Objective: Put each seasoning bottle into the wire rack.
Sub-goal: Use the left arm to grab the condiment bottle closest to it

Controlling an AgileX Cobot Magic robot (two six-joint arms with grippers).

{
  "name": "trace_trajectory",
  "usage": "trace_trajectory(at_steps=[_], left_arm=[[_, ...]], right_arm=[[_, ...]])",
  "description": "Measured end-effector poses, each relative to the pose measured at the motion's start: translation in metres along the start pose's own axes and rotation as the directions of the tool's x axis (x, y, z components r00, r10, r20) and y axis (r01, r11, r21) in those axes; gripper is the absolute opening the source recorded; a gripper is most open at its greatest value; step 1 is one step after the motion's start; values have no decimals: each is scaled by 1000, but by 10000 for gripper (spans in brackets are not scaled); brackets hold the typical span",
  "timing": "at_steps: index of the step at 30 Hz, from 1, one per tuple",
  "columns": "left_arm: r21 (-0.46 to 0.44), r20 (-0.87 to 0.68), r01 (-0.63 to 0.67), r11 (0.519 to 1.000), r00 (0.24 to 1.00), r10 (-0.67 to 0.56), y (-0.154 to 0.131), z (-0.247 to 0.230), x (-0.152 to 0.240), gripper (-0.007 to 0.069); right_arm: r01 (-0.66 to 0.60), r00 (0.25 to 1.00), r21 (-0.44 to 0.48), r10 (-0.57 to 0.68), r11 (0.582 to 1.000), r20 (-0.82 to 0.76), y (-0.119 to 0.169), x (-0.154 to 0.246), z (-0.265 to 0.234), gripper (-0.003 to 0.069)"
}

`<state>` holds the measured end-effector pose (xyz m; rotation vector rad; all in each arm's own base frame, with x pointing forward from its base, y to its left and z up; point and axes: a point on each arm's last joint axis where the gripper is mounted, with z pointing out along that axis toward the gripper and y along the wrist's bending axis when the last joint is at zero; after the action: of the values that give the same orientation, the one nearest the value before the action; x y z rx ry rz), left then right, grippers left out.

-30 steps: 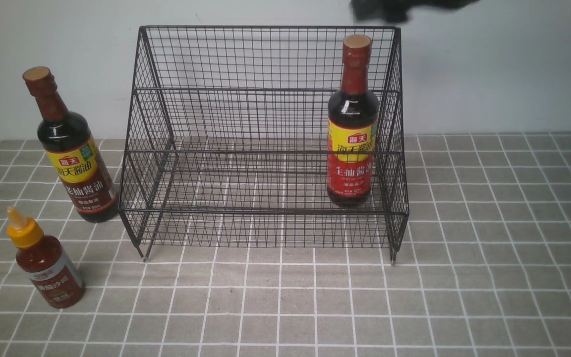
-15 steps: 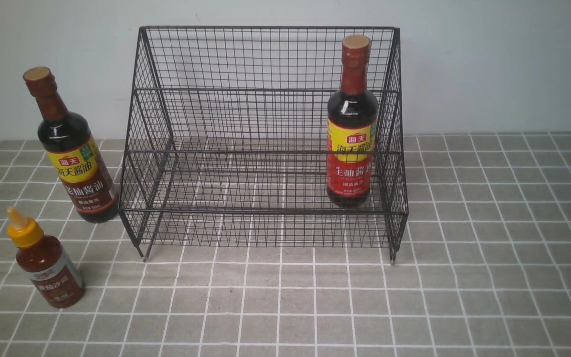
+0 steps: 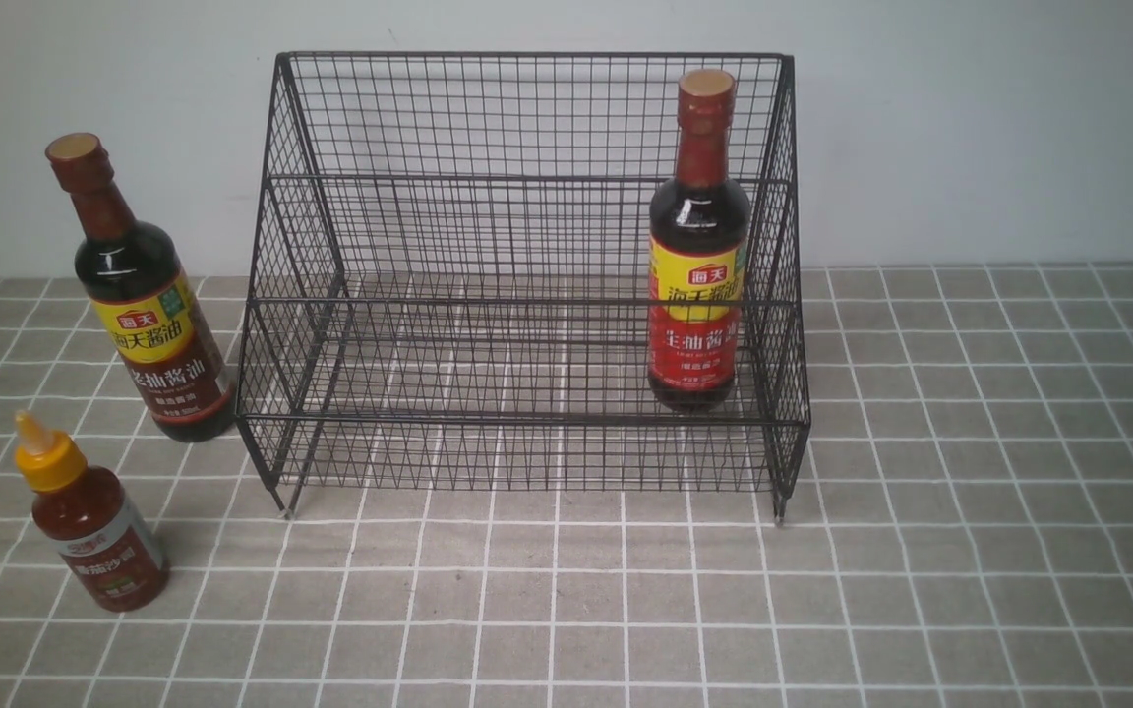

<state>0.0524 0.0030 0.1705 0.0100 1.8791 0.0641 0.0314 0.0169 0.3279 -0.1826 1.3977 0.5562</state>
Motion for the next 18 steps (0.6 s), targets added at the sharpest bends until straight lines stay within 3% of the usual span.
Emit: trace_trajectory(at_steps=[7,9,12,18], left_arm=[[0,0,0,1000,1000,0,0,0,0,-7],[0,0,0,1000,1000,0,0,0,0,-7],[0,0,0,1000,1000,0,0,0,0,-7],[0,0,0,1000,1000,0,0,0,0,-7]], right_arm=[[144,989,35,-143,989,-39,-9,32,-2,-13],[180,982,92,-174,979,-68,-14,43,-1,-13],[223,972,289,-189,931,-141,-28,68,1,-13],[237,953,433,-122,869,-277,-53,126,-10,-13]])
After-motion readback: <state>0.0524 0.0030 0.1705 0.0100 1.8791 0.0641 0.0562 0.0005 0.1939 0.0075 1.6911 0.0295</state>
